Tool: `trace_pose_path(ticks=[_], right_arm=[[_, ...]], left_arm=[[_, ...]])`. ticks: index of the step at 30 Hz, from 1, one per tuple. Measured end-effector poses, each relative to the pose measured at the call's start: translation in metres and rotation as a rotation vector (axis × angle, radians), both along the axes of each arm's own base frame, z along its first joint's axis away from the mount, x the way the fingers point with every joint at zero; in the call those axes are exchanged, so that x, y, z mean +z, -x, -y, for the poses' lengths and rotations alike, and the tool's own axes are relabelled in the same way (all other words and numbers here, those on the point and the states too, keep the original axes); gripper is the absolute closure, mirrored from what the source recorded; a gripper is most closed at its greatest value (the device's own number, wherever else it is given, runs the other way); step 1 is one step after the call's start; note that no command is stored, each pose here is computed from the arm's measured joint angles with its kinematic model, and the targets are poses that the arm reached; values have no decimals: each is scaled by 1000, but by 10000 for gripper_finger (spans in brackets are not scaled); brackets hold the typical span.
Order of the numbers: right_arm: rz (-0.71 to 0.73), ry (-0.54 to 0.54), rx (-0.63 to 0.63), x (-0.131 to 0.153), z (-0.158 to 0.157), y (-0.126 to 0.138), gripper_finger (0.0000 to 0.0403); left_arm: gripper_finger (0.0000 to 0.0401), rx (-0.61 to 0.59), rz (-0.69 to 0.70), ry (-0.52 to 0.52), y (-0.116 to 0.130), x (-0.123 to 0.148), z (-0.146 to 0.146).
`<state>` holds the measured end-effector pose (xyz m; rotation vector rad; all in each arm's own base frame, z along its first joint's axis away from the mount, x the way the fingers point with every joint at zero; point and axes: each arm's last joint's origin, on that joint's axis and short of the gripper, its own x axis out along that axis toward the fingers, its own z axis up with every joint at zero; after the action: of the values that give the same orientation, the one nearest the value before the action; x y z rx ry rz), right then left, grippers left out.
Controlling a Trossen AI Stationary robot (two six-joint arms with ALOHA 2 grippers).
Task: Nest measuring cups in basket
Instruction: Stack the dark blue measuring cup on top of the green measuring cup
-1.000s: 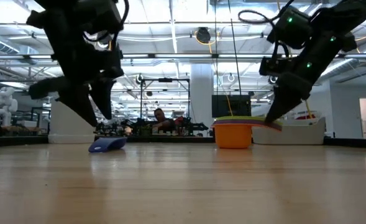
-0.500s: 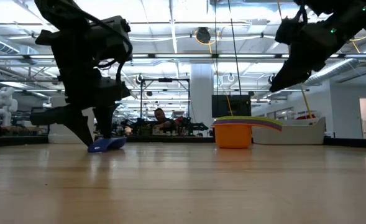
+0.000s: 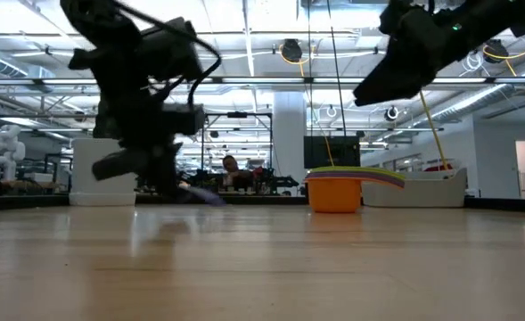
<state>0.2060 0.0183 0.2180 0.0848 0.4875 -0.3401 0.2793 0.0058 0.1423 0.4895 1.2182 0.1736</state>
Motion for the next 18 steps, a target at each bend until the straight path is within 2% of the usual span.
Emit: trace_pose_path(ticks=[4, 10, 14, 18], right_arm=[[-47, 92, 5, 2, -7, -20, 181], [-167, 338, 128, -5, -29, -40, 181], [-179, 461, 100, -1, -41, -34, 181], [-141, 552, -9, 18, -49, -11, 181]], left_arm=[[370, 46, 91, -2, -17, 22, 0], [387, 117, 313, 59, -50, 73, 0], [379, 121, 445, 84, -64, 102, 1], [382, 113, 588, 96, -75, 120, 2]])
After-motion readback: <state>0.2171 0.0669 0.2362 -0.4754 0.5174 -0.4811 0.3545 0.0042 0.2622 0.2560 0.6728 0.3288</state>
